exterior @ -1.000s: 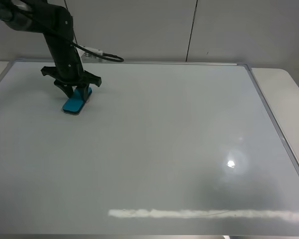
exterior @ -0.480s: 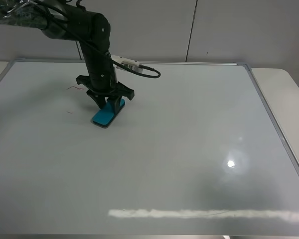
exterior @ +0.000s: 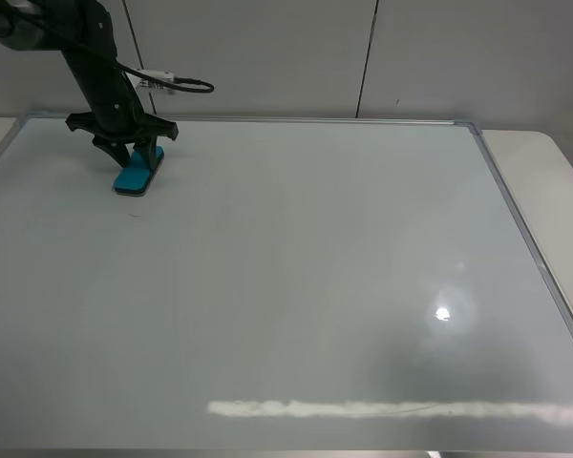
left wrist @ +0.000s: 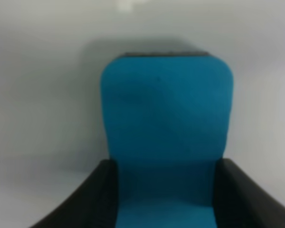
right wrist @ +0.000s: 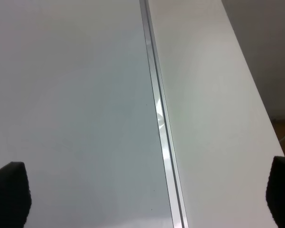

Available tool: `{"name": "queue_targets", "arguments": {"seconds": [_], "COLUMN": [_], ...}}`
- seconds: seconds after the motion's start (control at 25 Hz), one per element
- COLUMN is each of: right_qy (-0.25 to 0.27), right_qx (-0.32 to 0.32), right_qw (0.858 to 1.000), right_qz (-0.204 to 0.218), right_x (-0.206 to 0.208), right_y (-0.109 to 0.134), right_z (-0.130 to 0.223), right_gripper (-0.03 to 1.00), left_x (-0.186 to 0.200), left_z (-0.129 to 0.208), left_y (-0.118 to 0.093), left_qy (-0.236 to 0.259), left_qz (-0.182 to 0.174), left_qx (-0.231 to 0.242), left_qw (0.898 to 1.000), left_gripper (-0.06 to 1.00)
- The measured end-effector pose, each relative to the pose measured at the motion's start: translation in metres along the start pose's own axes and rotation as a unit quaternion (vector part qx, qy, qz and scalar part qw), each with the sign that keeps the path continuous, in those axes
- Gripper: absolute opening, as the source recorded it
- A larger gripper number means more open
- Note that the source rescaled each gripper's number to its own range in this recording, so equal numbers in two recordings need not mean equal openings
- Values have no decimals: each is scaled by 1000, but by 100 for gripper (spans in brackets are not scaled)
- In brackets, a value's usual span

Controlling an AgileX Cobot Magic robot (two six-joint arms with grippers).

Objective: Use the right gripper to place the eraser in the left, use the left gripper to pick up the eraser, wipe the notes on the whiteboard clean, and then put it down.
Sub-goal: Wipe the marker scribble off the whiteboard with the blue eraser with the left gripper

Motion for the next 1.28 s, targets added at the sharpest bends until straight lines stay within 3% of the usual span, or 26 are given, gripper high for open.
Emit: {"name": "queue_targets", "arguments": {"seconds": [0.08,0.2,0.56,0.84,1.28], "right_qy": [0,0,0,0,0], "right_qx": [0,0,0,0,0], "right_qw": [1000,1000,1000,1000,1000], "right_qz": [0,0,0,0,0], "right_x": [0,0,0,0,0], "right_y": [0,0,0,0,0], "right_z": [0,0,0,0,0], "right_gripper": [100,100,100,100,100], "left_x": [-2,-2,-3,2,19], "left_z": [-6,-8,-5,0,74], "left_y": [27,49,52,28,-51], "left_qy": [-7,-9,0,15,36], "left_qz": [-20,-49,-56,-53,31], "left_qx": [10,7,2,-22,-2], "left_qw": [1000,999,998,998,999], "left_gripper": [0,0,0,0,0]}}
Point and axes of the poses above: a point on each arm's last joint axis where the gripper is mounted, x pointing back along that axis away from the gripper, y along the wrist's bending axis when the last joint is at zero, z = x × y, the point moved 8 cm from there along -x, pointing out along that axis toward the gripper, and after that the axes turned 9 degrees about -x, right-handed, at the moved point
